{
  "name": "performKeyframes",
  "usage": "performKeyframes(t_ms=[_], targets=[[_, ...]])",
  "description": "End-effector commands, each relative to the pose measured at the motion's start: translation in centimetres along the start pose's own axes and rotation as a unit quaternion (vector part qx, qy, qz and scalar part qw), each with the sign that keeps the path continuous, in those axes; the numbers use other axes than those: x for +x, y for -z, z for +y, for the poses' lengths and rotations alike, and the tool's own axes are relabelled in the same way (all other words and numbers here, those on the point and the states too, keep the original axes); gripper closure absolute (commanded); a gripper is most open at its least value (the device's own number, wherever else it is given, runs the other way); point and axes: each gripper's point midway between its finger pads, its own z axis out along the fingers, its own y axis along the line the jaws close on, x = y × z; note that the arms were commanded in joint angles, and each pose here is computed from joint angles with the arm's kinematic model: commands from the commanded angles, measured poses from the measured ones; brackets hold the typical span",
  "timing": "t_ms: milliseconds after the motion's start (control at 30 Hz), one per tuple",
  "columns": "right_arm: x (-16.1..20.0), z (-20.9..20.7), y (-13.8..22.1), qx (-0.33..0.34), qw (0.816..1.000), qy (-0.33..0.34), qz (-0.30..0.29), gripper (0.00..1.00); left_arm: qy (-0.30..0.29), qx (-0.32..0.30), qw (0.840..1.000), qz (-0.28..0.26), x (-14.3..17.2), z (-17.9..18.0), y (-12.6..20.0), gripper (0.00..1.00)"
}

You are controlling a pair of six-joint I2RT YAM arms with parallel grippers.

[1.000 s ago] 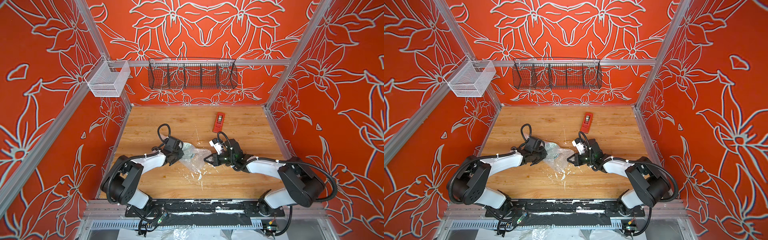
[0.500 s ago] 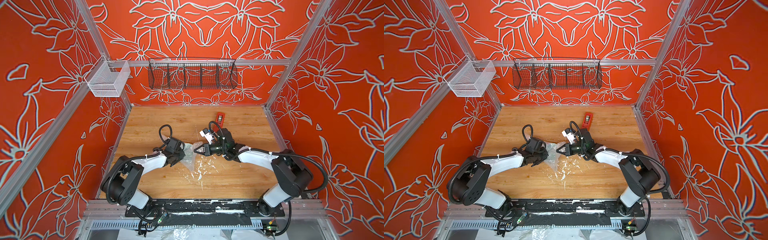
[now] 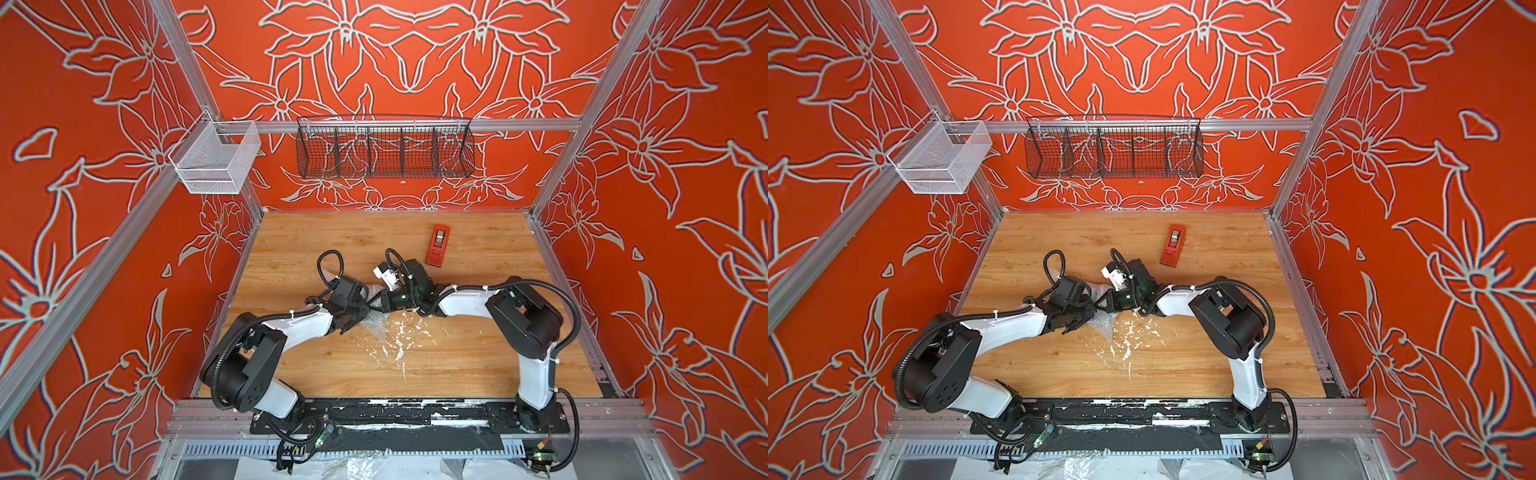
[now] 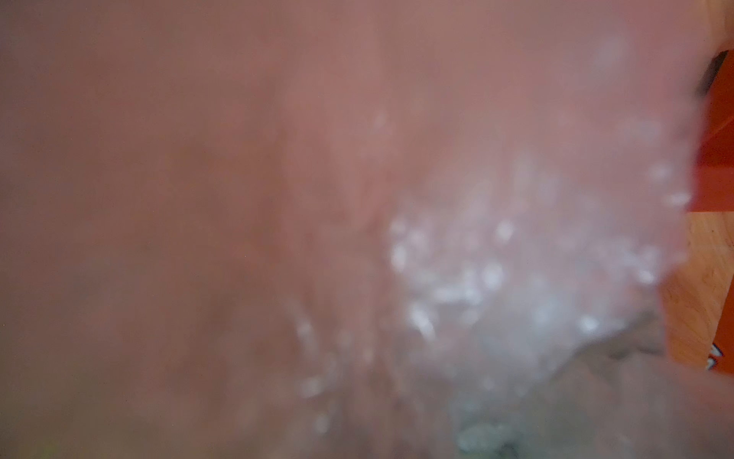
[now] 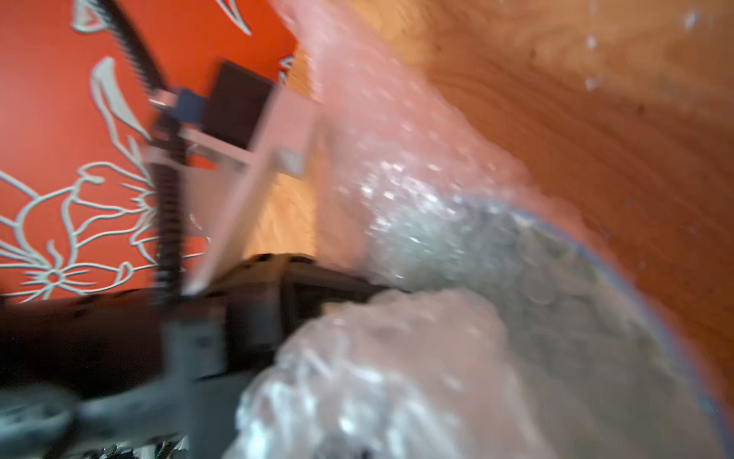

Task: Wrap bowls in bubble wrap
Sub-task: Wrap the bowl in bubble wrap.

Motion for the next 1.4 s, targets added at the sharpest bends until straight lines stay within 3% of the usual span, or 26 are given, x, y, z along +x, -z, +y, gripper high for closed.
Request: performKeyframes(t_ms=[0,333,633,867,1100,1367], targets=[[0.2,-2.0,-1.1,0.051,0.999,-0.017,0.001,1.00,-0.005,-0.060,0.998,0.026,2.0,3.5,-0.3,1.00],[3.2,-6.9,-1.9,0.216,0.971,-0.027,0.094,1.00,-0.013,-0.040,0.999,0.024,1.6,2.4,0.3,1.00],[4.7,-9.1,-2.3,0.284,0.949,-0.034,0.132,1.00,-0.017,-0.012,1.000,-0.001,0.7,1.3,3.1,0.63],[5.0,-9.7,-2.7,0.310,0.940,-0.030,0.140,1.00,-0.028,0.005,0.999,-0.023,0.2,1.4,5.1,0.45],[5.3,-9.4,-3.5,0.321,0.935,-0.034,0.147,1.00,-0.034,0.066,0.997,0.001,2.7,2.1,6.0,0.26],[5.6,-9.3,-4.3,0.319,0.934,-0.040,0.153,1.00,-0.045,0.121,0.992,-0.009,2.9,1.0,6.6,0.19]])
